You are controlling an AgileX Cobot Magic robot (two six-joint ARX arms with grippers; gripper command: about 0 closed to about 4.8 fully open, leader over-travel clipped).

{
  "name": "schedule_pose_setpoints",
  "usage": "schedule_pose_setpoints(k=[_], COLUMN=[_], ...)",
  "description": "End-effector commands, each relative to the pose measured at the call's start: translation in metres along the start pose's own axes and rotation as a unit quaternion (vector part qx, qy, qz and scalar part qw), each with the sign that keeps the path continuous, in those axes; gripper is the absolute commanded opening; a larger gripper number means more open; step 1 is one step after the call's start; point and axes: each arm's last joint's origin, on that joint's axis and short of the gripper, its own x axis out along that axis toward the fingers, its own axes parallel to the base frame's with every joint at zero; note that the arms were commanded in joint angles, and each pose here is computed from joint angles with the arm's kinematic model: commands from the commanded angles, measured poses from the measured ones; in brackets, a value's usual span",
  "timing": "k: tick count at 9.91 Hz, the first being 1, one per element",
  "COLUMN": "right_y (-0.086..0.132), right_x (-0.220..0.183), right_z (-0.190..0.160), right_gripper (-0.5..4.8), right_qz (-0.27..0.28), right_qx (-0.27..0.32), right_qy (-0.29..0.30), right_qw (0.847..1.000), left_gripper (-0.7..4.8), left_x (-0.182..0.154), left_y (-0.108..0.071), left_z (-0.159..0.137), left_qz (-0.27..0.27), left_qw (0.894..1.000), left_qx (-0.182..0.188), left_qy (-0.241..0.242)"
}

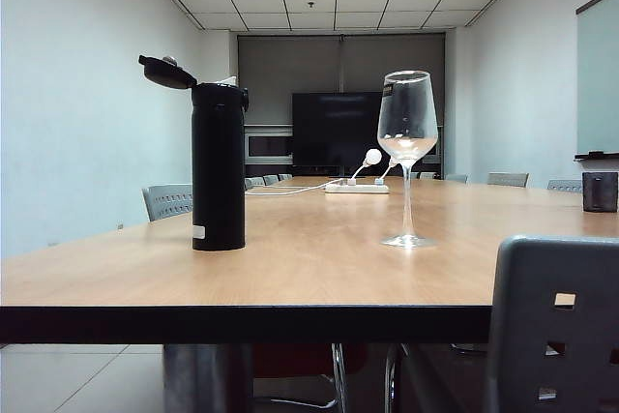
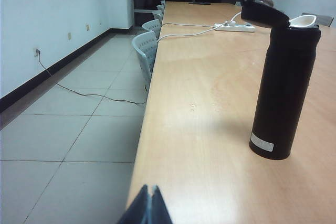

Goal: Pick up the black thermos cup, pour some water from it into the stemmed glass, and then put the thermos cup back on the table.

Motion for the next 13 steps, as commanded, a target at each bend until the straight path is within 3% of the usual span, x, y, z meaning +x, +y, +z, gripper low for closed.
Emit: schedule_pose_setpoints(k=[1,7,8,9,10,11,12,13], right_y=[0.0,0.0,0.0,0.001,0.001,0.001,0.003,0.004], right_x=[0.0,0.0,0.0,-0.001,-0.004,-0.005,-0.015,-0.019], right_z=[0.001,0.001,0.003,0.008,0.02,0.023,0.05,0.059], right_gripper=[-0.05,-0.05,0.14,0.92,2.74,3.12,4.11,4.11], right_qz=[0.0,-0.001,0.001,0.008,0.016,0.016,0.052,0.067], right_qx=[-0.01,-0.01,-0.01,-0.001,0.007,0.008,0.004,-0.001], right_qy=[-0.008,-0.008,-0.011,-0.018,-0.035,-0.041,-0.041,-0.035], right_qw=[1.0,1.0,1.0,1.0,0.999,0.999,0.998,0.997], left_gripper=[-0.06,-0.04,0.63,1.6,2.6,3.07,4.79,4.79], left_x=[0.0,0.0,0.0,0.0,-0.001,-0.001,-0.007,-0.01], left_y=[0.0,0.0,0.0,0.0,-0.001,-0.002,-0.004,-0.004], left_z=[0.001,0.001,0.003,0.004,0.009,0.011,0.038,0.049], left_qz=[0.001,-0.001,-0.001,-0.001,-0.024,-0.035,-0.085,-0.088], left_qw=[1.0,1.0,1.0,0.999,0.997,0.996,0.992,0.992], left_qx=[-0.002,-0.002,-0.016,-0.035,-0.071,-0.075,-0.067,-0.065], left_qy=[-0.008,-0.008,-0.013,-0.019,-0.026,-0.029,-0.061,-0.068])
